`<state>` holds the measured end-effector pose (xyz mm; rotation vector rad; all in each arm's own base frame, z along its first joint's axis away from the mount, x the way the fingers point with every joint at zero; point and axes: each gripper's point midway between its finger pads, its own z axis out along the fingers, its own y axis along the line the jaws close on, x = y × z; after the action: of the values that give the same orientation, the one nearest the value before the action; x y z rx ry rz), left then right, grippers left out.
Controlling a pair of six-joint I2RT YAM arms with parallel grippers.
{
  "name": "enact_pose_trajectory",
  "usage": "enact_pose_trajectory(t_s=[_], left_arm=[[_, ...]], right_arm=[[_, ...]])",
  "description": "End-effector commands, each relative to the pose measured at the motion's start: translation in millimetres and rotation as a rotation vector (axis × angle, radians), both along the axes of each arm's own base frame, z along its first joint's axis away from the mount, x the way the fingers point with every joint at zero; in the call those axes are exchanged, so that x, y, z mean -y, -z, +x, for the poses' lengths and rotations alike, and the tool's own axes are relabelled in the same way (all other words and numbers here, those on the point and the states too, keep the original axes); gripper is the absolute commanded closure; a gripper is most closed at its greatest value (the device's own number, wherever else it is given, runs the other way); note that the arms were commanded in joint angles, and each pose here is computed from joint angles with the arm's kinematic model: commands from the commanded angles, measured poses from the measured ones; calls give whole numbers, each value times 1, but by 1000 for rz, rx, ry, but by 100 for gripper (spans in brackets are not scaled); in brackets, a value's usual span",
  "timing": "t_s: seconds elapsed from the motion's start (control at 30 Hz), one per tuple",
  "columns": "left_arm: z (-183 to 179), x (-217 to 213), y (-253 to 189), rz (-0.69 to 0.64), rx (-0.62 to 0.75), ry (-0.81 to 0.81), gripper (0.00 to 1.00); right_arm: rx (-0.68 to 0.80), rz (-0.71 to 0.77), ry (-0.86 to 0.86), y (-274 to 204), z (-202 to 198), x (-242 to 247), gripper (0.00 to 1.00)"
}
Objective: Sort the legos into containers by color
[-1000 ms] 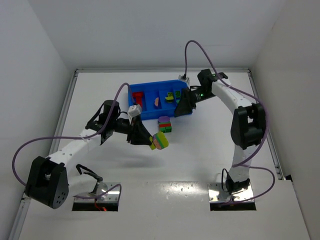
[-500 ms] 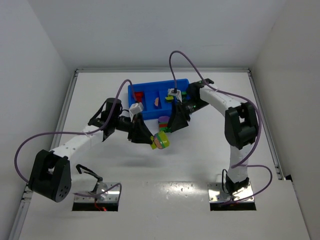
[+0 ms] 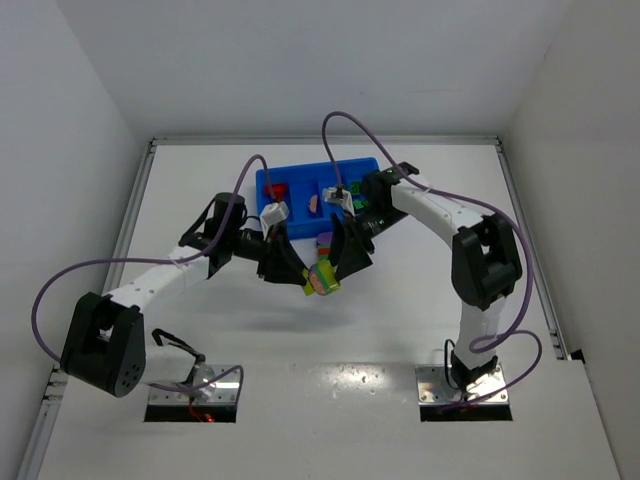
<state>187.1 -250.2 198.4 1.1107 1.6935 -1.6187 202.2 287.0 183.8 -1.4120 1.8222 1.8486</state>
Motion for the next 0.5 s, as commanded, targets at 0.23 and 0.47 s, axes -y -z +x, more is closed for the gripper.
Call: enact_pose_trajectory(t_s=[0.23, 0.47], left_arm=[[8, 1, -18, -56, 92, 32, 100], [9, 1, -18, -51, 94, 24, 100]], right_arm=[[66, 47, -38, -13, -10, -6, 28], [58, 19, -49, -6, -11, -12, 40]])
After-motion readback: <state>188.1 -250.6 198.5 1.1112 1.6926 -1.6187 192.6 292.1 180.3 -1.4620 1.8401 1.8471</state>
